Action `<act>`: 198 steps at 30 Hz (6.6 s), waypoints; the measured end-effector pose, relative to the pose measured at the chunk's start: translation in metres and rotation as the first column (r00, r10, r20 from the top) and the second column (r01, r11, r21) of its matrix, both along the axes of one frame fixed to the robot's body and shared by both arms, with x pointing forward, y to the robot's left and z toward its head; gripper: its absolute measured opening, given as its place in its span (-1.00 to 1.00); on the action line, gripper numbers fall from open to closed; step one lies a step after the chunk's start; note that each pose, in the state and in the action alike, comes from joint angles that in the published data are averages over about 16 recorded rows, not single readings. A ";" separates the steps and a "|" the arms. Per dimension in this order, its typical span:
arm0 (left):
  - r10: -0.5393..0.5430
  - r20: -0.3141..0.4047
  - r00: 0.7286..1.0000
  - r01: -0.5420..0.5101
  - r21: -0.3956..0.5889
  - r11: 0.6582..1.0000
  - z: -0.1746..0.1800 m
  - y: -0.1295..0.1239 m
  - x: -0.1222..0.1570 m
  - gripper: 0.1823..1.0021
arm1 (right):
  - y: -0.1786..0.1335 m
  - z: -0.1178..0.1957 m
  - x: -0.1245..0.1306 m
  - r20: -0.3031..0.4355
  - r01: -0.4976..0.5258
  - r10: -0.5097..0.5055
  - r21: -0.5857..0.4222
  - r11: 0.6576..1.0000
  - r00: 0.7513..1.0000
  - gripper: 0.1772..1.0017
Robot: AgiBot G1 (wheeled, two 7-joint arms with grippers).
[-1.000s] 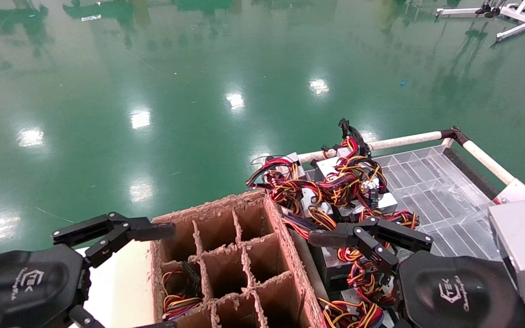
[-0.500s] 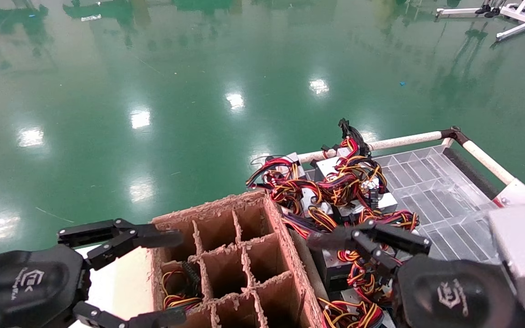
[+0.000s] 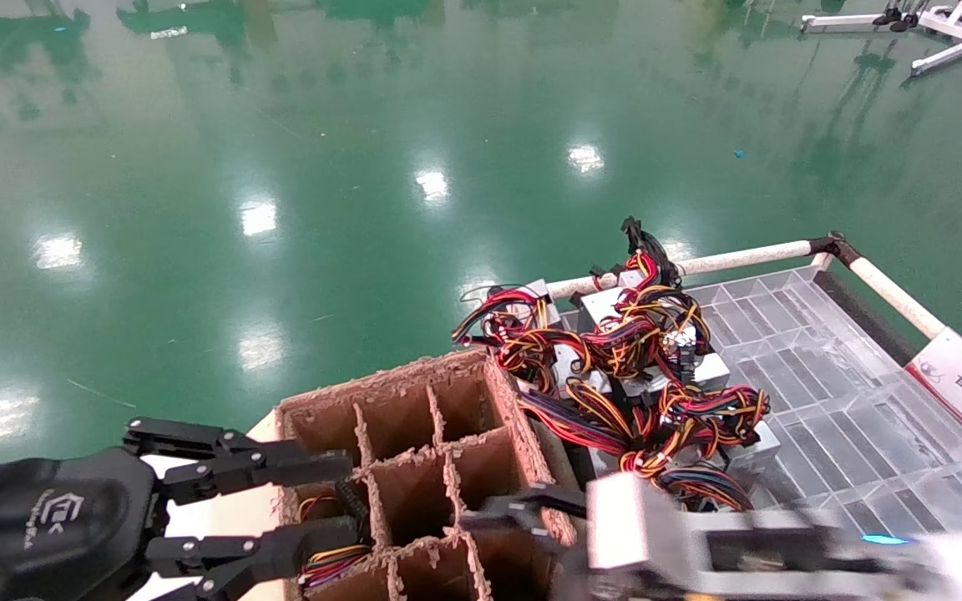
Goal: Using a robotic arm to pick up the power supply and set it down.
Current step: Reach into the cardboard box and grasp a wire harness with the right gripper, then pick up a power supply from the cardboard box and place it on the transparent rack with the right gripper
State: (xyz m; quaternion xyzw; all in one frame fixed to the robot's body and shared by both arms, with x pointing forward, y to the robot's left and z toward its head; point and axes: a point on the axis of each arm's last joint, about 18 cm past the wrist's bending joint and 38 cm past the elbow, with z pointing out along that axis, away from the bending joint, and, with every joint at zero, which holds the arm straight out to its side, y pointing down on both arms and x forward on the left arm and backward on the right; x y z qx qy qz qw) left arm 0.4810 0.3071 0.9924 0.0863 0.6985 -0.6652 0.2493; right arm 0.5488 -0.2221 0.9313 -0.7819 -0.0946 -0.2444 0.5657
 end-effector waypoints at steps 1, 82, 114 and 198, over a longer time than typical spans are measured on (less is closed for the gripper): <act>0.000 0.000 1.000 0.000 0.000 1.000 0.000 0.000 0.000 -0.30 | 0.008 -0.002 0.005 0.006 -0.001 0.002 -0.014 1.000 1.000 1.00; 0.000 0.000 1.000 0.000 0.000 1.000 0.000 0.000 0.000 0.93 | 0.111 0.003 0.085 0.104 0.040 -0.027 -0.128 0.991 0.994 -0.93; 0.000 0.000 1.000 0.000 0.000 1.000 0.000 0.000 0.000 1.00 | -0.123 0.244 -0.044 0.439 0.232 -0.283 0.167 0.958 0.853 -0.96; 0.000 0.000 1.000 0.000 0.000 1.000 0.000 0.000 0.000 1.00 | -0.293 -0.001 -0.022 -0.113 0.520 -0.519 0.374 0.768 0.848 -0.96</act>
